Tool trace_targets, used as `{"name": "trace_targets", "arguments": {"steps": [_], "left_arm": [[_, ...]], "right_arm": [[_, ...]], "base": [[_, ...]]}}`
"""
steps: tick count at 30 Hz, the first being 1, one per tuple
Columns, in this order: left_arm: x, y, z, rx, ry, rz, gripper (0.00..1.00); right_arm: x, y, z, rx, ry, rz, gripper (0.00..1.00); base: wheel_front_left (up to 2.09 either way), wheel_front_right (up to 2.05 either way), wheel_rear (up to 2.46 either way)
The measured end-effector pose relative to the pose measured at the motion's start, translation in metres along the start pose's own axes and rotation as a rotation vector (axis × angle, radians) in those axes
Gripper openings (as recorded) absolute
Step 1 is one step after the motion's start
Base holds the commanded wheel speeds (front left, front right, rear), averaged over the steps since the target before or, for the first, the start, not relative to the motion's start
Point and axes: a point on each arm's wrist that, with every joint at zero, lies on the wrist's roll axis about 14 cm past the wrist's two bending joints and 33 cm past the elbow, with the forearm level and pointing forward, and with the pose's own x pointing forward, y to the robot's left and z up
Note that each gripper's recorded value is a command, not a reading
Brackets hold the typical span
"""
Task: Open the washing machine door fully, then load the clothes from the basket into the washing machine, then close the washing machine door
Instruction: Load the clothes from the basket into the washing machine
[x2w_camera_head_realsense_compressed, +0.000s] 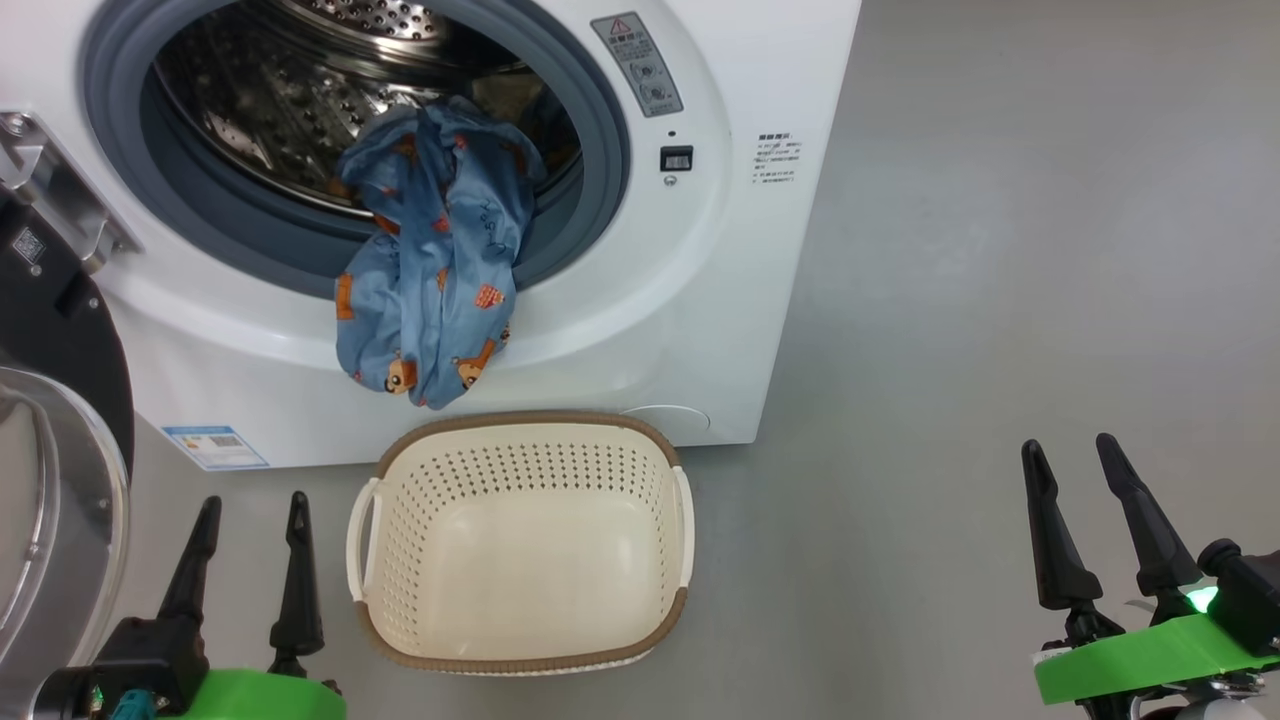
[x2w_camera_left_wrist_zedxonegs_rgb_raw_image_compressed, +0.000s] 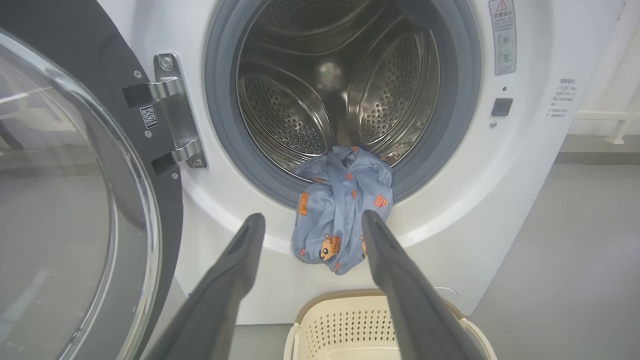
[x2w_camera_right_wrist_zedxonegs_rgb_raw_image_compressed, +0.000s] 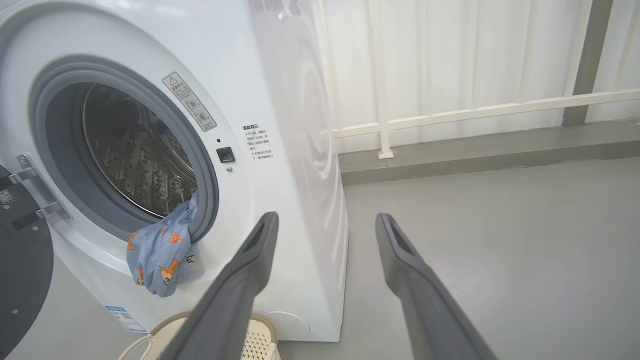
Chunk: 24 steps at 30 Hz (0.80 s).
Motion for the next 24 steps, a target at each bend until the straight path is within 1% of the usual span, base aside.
{"name": "trace_targets", "arguments": {"steps": [5,12,17,24], "left_arm": [[0.001,0.0,-0.007,-0.01,0.017,0.001,1.0],[0.006,-0.003,-0.031,-0.04,0.088,-0.005,1.0],[0.032,-0.011,-0.044,-0.061,0.118,-0.027,1.0],[0.078,-0.026,-0.066,-0.068,0.167,-0.07,1.0]], "right_arm": [[0.002,-0.001,-0.003,0.001,0.009,-0.002,1.0],[0.007,-0.003,-0.015,0.004,0.039,-0.007,1.0],[0.016,-0.005,-0.03,0.01,0.075,-0.013,1.0],[0.049,-0.005,-0.041,0.015,0.072,-0.002,1.0]], "base": [[0.0,0.0,0.0],[0.0,0.0,0.0],[0.0,0.0,0.0],[0.0,0.0,0.0]]}}
